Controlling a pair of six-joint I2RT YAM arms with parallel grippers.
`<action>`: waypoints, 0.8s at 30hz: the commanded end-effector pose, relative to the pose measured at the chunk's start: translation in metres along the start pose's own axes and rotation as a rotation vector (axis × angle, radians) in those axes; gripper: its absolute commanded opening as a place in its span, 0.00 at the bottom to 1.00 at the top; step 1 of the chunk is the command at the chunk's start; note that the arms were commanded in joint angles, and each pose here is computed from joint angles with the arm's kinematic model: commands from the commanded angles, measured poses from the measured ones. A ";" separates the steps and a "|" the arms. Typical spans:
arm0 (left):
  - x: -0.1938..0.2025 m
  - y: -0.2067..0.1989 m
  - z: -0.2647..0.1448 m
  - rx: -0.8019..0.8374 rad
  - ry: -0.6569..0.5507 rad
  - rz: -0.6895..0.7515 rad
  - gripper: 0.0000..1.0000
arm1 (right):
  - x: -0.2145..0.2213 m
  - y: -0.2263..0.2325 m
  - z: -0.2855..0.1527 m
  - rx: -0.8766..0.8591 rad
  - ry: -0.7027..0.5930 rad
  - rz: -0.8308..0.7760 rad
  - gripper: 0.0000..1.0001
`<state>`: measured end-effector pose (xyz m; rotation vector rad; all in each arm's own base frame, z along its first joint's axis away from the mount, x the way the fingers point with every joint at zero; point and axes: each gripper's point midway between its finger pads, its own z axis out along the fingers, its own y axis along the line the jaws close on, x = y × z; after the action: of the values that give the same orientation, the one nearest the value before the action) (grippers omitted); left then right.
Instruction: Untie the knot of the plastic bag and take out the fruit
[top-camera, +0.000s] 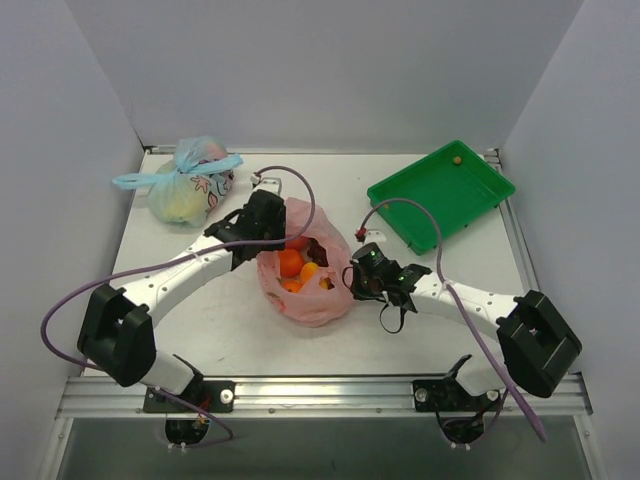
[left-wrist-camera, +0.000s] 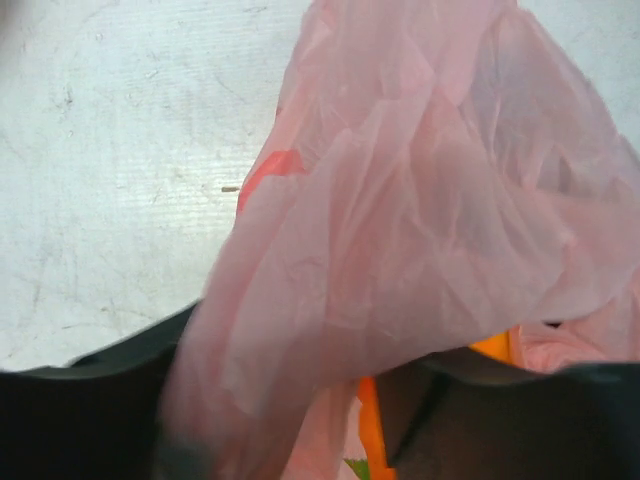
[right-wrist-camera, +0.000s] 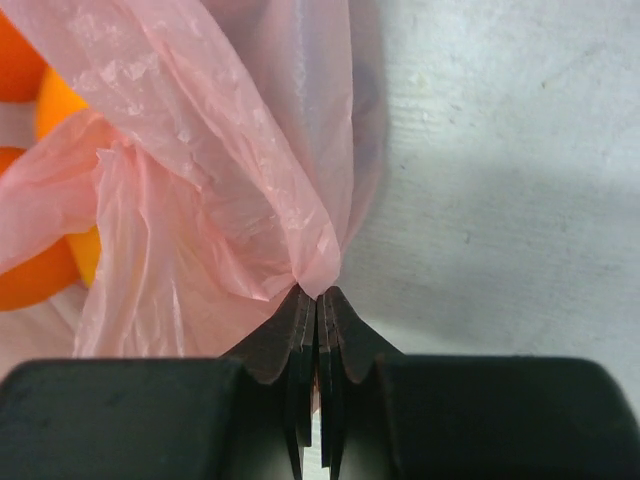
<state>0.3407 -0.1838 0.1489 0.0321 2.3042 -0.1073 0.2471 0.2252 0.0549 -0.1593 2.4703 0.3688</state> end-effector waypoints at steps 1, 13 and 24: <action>-0.029 -0.009 0.002 0.022 -0.062 0.074 0.51 | 0.012 -0.024 -0.002 0.062 -0.003 -0.027 0.00; -0.053 0.004 -0.007 0.082 -0.131 0.026 0.00 | -0.047 -0.001 -0.055 0.063 -0.091 -0.128 0.35; -0.046 -0.009 -0.017 0.175 -0.120 -0.001 0.00 | -0.107 0.110 -0.072 -0.110 -0.135 -0.329 0.46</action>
<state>0.3558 -0.1830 0.1800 0.1147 2.2268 -0.2363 0.2753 0.3004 0.2356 -0.4253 2.1491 0.4458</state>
